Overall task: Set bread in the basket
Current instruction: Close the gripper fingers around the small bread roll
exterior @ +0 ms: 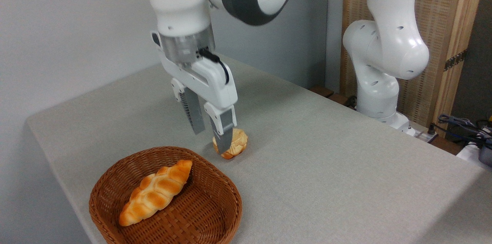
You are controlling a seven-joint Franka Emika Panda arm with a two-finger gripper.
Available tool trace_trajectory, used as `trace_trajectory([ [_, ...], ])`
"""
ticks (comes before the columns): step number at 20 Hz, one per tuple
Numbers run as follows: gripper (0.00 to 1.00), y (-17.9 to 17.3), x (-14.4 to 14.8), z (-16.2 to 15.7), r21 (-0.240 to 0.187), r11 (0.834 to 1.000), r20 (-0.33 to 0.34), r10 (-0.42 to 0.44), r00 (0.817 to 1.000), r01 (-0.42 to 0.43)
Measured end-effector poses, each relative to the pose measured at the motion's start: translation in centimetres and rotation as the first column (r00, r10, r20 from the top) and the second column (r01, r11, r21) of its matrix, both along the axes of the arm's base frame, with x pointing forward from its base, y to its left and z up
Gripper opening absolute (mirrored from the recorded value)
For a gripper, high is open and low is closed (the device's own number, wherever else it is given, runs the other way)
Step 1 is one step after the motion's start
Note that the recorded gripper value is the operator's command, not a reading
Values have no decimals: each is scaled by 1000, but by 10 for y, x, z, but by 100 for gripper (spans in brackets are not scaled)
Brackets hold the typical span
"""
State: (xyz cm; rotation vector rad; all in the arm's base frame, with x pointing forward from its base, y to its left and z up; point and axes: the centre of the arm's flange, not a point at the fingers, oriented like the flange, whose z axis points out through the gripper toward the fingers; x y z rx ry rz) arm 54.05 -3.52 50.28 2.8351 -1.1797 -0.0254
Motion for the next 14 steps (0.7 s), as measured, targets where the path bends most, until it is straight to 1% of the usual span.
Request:
trace_trajectory([
  [3,100,-6,-13,-32,3,1000,-69,-12,998,12],
  [5,100,-15,-22,-45,3,1000,-99,-31,995,31],
  [9,100,-42,-37,-56,1,996,-125,-88,988,88],
  [14,100,-68,-45,-63,2,990,-141,-139,980,141],
])
